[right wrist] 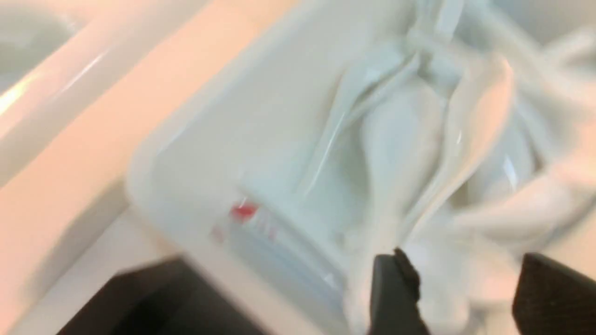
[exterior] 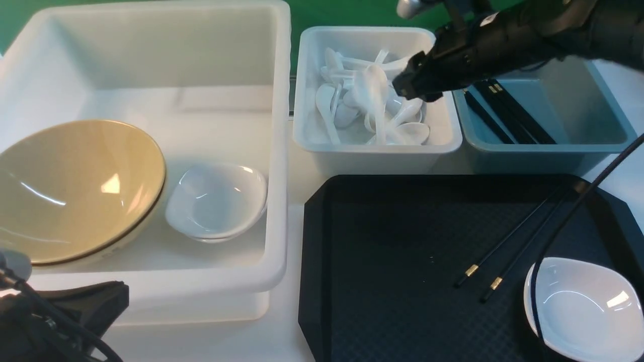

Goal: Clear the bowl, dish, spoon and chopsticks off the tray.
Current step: Use the right arm to grab the plate

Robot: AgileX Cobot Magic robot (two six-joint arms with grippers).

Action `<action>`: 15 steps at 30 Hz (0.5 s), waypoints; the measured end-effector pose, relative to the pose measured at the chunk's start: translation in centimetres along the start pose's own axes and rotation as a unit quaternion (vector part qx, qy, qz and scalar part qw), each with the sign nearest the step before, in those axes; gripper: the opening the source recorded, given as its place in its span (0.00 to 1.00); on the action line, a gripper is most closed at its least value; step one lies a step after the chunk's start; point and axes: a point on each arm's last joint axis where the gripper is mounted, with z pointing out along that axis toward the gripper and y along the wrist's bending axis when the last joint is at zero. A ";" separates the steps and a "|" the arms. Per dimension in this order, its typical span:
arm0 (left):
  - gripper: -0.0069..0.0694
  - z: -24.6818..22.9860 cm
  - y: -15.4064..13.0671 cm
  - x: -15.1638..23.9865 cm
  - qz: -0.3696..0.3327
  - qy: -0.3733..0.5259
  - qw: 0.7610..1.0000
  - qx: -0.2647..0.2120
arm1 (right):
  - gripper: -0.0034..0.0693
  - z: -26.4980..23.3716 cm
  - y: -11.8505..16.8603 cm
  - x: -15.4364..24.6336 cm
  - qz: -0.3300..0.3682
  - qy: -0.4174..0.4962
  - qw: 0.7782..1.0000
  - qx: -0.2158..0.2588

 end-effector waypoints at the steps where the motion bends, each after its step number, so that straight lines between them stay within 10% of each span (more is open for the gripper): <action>1: 0.08 0.0 0.0 0.1 0.000 0.003 1.000 0.001 | 0.59 -0.8 -0.5 0.2 0.013 0.011 1.000 -0.003; 15: 0.08 -0.1 0.0 -0.4 -0.013 -0.023 1.000 -0.002 | 0.42 -11.6 -0.4 16.6 0.175 0.168 0.968 0.057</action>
